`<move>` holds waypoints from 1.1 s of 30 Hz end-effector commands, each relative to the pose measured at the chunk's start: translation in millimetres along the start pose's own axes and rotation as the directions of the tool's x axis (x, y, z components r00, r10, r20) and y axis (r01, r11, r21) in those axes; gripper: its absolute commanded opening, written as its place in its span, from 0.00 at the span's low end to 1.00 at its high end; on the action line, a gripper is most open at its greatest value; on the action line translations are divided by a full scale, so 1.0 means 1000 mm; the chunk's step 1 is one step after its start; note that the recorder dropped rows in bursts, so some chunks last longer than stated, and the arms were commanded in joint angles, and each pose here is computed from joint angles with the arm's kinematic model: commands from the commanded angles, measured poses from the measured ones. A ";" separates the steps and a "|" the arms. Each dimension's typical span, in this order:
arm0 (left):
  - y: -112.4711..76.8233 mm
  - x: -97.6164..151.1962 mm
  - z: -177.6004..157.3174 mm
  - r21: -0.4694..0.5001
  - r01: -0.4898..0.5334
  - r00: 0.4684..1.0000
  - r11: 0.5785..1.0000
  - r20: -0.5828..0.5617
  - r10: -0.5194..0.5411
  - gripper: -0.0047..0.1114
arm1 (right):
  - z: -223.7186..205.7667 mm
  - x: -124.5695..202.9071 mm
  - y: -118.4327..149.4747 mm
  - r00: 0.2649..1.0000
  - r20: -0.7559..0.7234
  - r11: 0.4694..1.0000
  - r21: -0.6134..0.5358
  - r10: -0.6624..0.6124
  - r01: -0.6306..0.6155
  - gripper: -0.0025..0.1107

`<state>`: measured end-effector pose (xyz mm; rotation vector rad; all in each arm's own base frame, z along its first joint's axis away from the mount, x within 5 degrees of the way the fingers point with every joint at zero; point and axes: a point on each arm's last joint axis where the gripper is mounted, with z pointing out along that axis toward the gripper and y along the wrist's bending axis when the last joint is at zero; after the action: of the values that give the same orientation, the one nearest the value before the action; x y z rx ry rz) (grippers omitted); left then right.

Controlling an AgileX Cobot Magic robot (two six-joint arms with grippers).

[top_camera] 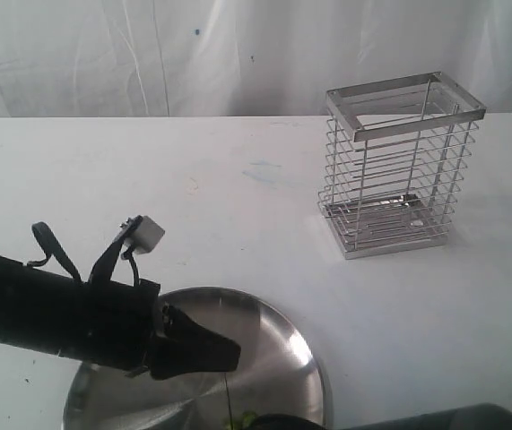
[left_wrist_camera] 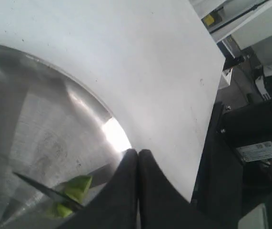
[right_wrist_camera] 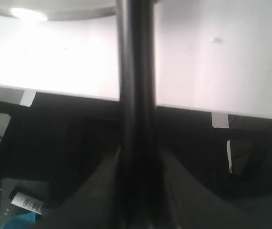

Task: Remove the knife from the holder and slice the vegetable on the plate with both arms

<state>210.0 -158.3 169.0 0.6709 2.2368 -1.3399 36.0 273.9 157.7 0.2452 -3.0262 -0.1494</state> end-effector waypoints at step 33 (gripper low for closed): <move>0.005 0.012 0.006 -0.023 0.044 0.999 0.999 -0.018 -0.044 0.04 | 0.001 -0.003 -0.009 0.999 0.045 0.999 0.037 0.016 -0.017 0.02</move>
<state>207.3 -157.8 154.2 0.6331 2.3060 -1.2947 39.5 268.4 153.7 0.2272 -3.0705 -0.0962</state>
